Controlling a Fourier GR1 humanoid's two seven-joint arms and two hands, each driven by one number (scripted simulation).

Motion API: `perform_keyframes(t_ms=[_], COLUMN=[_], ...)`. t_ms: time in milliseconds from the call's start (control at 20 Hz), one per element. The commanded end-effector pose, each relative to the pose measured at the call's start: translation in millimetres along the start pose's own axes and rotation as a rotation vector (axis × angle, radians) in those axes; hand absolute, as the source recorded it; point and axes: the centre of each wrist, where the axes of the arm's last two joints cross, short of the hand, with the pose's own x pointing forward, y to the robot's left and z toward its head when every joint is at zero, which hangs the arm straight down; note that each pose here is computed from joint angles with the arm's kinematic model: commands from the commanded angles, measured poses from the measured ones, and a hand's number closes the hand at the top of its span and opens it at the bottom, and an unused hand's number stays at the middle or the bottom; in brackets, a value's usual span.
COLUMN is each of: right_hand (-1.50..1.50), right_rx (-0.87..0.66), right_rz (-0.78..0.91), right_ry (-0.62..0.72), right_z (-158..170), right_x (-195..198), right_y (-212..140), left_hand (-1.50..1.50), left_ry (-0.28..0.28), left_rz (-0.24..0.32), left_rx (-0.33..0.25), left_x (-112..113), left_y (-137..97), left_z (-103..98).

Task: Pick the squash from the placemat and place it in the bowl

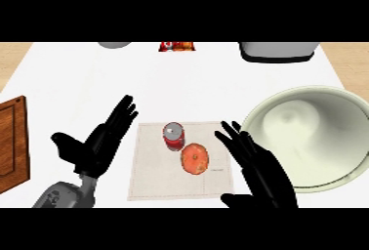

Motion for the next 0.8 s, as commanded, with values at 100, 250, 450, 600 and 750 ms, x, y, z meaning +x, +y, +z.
perform_keyframes(t_ms=[100,250,450,600,750], right_hand=[-1.5,-1.5,-1.5,-1.5,-1.5], right_rx=[0.123,0.218,0.311,0.351,0.353], right_rz=[0.204,0.256,0.213,0.235,0.279], right_ry=[0.189,0.262,0.355,0.433,0.499], right_z=[-13,-27,-49,-56,-60], right_x=[59,87,123,111,117], right_y=[-2,4,2,5,20], left_hand=[0.0,0.0,0.0,0.0,0.0], left_ry=[-0.005,-0.004,-0.01,-0.011,0.005], left_rz=[0.013,0.014,0.006,0.024,0.004], left_rx=[-0.027,-0.027,-0.021,-0.039,-0.031], left_x=[-1,-1,15,-3,9], left_y=[-3,-7,11,-11,-15], left_z=[-4,-6,-18,-14,-10])
